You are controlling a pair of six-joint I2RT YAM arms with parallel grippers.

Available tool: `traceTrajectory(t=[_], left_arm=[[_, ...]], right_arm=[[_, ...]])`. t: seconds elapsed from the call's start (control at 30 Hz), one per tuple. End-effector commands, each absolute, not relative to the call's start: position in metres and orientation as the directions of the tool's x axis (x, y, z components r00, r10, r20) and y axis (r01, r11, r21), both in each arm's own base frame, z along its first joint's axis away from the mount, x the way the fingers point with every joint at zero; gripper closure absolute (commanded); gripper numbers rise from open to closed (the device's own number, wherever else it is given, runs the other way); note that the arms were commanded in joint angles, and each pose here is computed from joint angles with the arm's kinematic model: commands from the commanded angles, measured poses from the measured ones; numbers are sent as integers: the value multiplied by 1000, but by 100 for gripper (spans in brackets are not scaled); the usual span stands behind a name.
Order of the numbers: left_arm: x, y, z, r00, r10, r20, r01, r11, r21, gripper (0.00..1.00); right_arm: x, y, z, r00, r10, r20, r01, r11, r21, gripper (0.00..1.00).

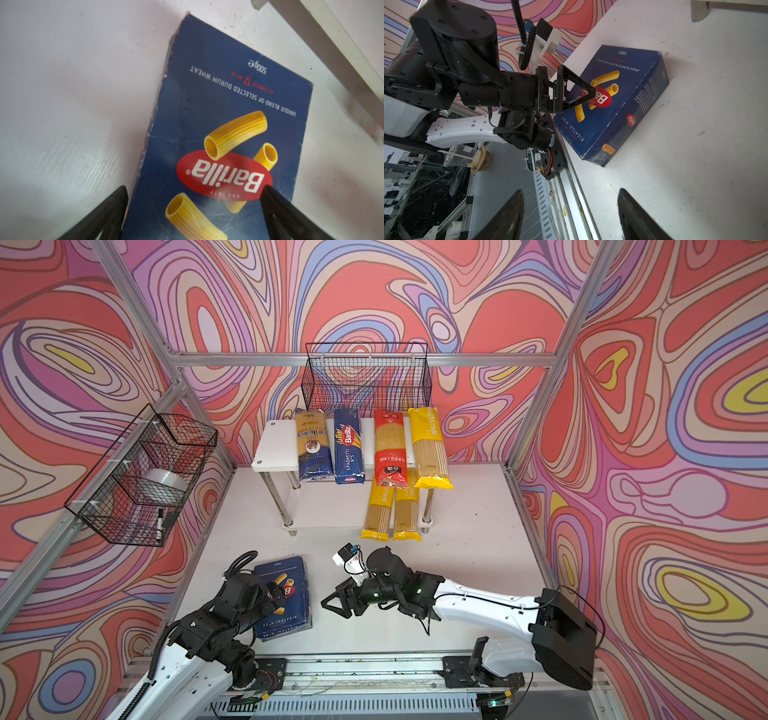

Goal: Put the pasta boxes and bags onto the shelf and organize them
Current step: 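Lower the right gripper to the blue box while the left gripper grips it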

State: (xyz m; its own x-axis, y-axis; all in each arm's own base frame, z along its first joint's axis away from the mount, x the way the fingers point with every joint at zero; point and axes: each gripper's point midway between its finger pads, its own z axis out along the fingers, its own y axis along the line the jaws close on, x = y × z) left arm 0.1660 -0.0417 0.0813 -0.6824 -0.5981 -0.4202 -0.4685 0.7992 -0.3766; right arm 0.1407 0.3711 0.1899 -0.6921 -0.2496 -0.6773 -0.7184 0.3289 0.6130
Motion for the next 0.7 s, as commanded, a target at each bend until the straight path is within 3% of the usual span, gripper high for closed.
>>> traceTrajectory(t=[0.0, 0.13, 0.23, 0.33, 0.47, 0.67], left_arm=[[167, -67, 81, -737, -583, -343, -412, 789, -456, 0], [175, -84, 89, -761, -532, -372, -342, 816, -467, 0], [185, -86, 108, -755, -440, -486, -287, 889, -358, 0], [193, -105, 113, -782, -335, -526, -224, 938, -266, 0], [200, -126, 122, -784, -230, -577, -165, 973, -163, 0], [192, -105, 144, -783, -203, -588, -197, 977, -76, 0]], right_arm=[[143, 350, 180, -710, -214, -671, -691, 395, 605, 27], [141, 329, 164, -753, -170, -635, -631, 461, 624, 27], [142, 315, 154, -773, -145, -618, -596, 498, 629, 27], [146, 309, 148, -790, -146, -596, -570, 534, 625, 27], [153, 308, 151, -821, -132, -555, -531, 531, 660, 27], [146, 310, 153, -850, -145, -507, -504, 506, 700, 27]])
